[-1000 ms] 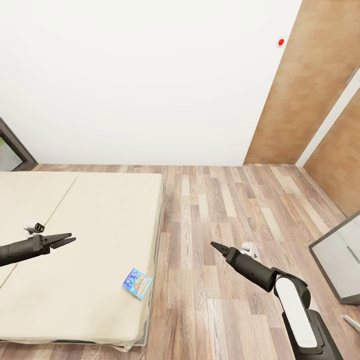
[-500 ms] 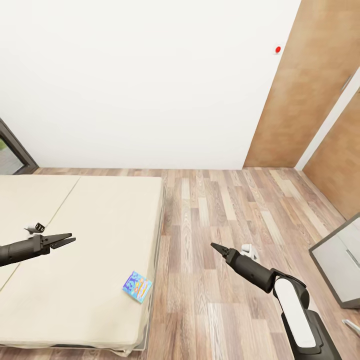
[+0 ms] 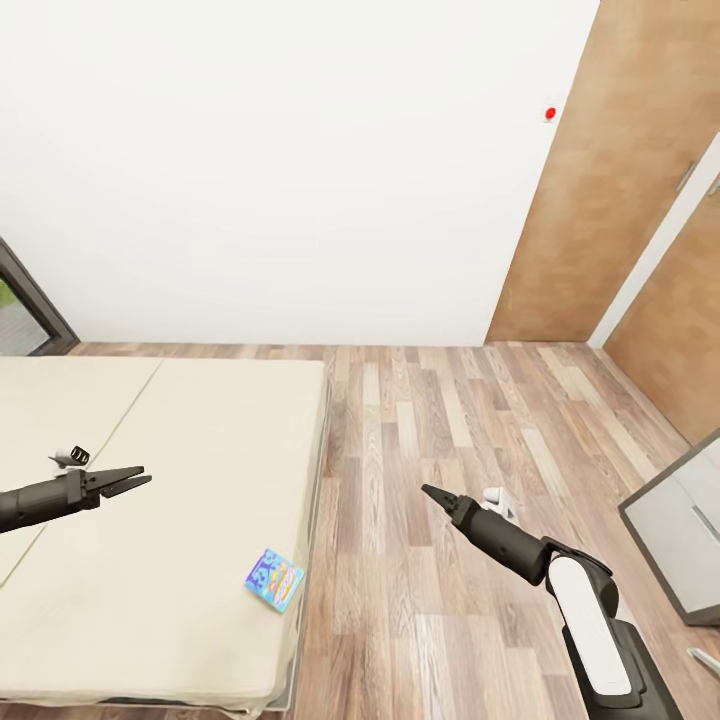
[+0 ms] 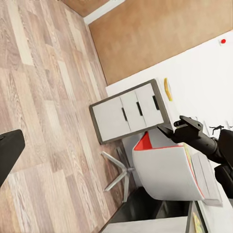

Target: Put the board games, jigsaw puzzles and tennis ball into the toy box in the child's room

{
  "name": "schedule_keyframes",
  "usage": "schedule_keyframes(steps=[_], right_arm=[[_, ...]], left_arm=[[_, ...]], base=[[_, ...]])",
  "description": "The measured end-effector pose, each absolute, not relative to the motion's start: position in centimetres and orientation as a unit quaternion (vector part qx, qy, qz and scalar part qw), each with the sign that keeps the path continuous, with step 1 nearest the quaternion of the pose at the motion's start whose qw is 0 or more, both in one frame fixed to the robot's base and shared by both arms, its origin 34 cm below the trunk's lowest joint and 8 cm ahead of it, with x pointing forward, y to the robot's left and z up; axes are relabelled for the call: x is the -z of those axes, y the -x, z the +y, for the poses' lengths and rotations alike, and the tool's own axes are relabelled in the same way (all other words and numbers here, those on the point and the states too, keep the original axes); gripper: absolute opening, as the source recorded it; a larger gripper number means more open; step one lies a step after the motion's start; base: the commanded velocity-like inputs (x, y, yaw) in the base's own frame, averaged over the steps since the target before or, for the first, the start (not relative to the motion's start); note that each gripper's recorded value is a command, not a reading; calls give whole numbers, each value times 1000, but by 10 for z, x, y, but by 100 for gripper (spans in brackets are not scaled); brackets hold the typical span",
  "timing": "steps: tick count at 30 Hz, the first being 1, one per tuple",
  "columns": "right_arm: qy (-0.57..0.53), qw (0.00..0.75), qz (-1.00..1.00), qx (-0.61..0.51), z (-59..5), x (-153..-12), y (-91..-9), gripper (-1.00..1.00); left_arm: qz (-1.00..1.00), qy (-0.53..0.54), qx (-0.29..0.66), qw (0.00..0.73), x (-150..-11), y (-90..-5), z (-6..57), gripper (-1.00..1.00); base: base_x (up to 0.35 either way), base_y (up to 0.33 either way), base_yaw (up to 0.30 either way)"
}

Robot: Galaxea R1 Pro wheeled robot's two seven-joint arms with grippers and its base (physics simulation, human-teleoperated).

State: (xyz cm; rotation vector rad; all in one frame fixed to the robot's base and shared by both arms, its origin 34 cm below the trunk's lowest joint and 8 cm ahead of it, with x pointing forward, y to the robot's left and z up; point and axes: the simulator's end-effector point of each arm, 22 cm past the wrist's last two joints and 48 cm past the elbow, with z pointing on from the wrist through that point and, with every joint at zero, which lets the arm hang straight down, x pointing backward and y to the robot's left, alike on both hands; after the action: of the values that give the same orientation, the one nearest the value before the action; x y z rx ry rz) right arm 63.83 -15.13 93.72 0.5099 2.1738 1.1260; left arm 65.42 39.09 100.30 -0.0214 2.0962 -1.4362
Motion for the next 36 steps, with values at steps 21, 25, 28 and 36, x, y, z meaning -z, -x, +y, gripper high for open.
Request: schedule_keyframes(steps=[21,25,28,36], right_arm=[[-240,268,840,-406,-161,-878,-620,100],[-254,258,843,-399,-164,-863,-616,100],[-263,268,841,-389,-171,-857,-623,100],[-285,252,849,-367,-189,-828,-625,100]], left_arm=[[784,-1,539,308,-1020,-654,391,100],[783,-2,539,311,-1024,-654,391,100],[782,-3,539,312,-1026,-654,391,100],[780,-6,539,316,-1032,-653,391,100]], base=[[0,0,0],[0,0,0],[0,0,0],[0,0,0]])
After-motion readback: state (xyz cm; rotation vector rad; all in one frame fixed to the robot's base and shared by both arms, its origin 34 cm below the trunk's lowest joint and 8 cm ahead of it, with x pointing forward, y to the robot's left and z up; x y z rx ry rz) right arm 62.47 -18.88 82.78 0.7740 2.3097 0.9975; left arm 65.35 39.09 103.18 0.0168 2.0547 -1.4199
